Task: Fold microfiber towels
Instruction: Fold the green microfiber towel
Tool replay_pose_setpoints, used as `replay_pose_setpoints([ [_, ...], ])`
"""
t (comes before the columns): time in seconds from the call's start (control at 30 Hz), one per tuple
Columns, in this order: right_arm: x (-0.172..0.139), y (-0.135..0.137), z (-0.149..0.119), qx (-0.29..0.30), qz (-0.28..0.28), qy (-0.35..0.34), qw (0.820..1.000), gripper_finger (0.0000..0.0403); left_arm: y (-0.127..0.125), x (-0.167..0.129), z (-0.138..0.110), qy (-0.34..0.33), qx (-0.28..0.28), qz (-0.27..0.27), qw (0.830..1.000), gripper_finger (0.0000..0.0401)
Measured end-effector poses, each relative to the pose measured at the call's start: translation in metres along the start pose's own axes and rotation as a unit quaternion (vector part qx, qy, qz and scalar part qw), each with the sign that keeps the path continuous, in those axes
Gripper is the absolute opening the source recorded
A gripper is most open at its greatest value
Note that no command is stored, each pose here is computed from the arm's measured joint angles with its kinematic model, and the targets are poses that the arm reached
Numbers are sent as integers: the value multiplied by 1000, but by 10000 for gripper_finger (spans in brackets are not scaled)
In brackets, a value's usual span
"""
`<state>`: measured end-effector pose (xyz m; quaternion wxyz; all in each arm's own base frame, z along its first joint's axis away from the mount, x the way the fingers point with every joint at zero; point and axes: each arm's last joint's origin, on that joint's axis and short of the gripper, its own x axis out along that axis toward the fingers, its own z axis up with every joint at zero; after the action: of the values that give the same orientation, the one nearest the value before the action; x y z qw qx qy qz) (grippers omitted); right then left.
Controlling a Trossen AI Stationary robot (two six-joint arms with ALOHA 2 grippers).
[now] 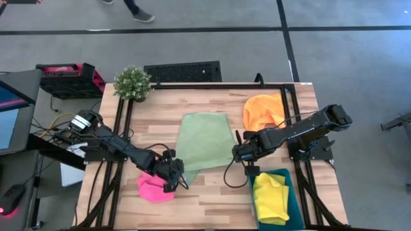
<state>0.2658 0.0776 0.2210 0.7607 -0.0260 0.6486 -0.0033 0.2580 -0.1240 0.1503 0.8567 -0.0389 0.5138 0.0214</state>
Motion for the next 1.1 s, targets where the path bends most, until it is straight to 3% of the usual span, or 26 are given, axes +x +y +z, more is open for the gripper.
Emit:
replay_pose_setpoints([
  [0.5, 0, 0, 0, 1, 0, 0, 1000, 2, -13, -25, 3, -51, 56, -36, 996, 122],
  [0.8, 1, -5, 1, 9, -1, 0, 1000, 2, -32, -3, 9, -115, 103, -58, 986, 122],
  [1.1, 1, -14, 3, 25, -3, 2, 1000, 2, -45, 28, 6, -116, 129, -40, 984, 122],
])
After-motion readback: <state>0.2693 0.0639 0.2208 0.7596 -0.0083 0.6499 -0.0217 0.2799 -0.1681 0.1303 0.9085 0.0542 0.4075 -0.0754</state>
